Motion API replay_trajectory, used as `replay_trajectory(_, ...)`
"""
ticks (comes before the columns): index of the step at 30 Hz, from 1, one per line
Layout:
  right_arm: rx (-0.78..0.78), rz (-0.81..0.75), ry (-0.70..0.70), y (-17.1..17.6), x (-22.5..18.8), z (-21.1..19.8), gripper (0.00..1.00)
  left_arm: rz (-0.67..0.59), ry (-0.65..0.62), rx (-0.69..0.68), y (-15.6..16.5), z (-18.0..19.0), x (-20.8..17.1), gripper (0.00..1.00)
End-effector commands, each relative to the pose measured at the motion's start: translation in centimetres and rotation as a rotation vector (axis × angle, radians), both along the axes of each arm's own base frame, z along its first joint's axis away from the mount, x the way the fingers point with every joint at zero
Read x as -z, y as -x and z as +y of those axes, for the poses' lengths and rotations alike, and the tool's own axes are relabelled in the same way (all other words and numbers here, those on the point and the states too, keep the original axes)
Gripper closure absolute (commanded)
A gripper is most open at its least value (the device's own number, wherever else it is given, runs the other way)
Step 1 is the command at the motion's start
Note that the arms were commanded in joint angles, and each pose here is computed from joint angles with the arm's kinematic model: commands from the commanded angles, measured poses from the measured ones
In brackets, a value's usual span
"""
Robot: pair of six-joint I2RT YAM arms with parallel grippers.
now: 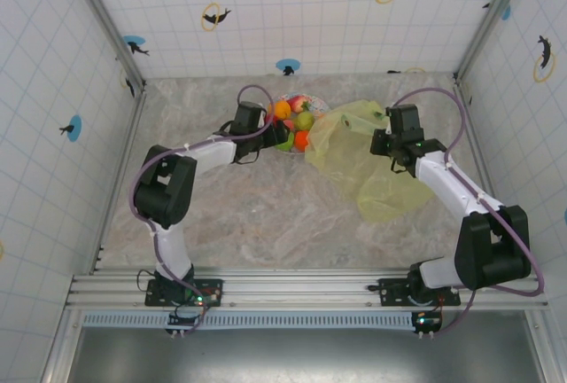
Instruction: Place the fruits into the plastic bag
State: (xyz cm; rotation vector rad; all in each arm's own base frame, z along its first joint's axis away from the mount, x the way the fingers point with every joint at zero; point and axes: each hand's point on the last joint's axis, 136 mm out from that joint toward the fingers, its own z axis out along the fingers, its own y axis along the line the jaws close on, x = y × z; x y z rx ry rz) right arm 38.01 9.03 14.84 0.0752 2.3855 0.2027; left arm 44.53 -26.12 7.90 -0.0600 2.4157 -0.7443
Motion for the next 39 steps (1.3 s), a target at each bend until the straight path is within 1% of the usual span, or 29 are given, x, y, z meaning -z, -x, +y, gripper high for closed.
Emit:
replay_trajectory(1, -0.011, -0.012, -0.011, 0.2, -0.6, 0.2, 1.00, -0.013, 0.006, 0.034, -0.5, -1.1, -0.2, 0.10)
replay_trajectory(10, -0.014, -0.010, -0.017, 0.3, -0.3, 0.3, 1.00, 0.009, 0.017, 0.052, -0.8, -1.8, 0.7, 0.18)
replay_trajectory(35, -0.028, 0.000, -0.037, 0.2, 0.3, 0.7, 1.00, 0.043, 0.017, 0.061, -0.6, -2.3, 2.7, 0.18)
replay_trajectory(37, -0.028, 0.001, -0.036, 0.2, 0.3, 0.8, 1.00, 0.041, 0.021, 0.058, -0.6, -2.4, 2.6, 0.20)
replay_trajectory(39, -0.028, -0.001, -0.037, 0.2, 0.2, 0.7, 1.00, 0.038, 0.027, 0.059, -0.6, -2.4, 2.5, 0.24)
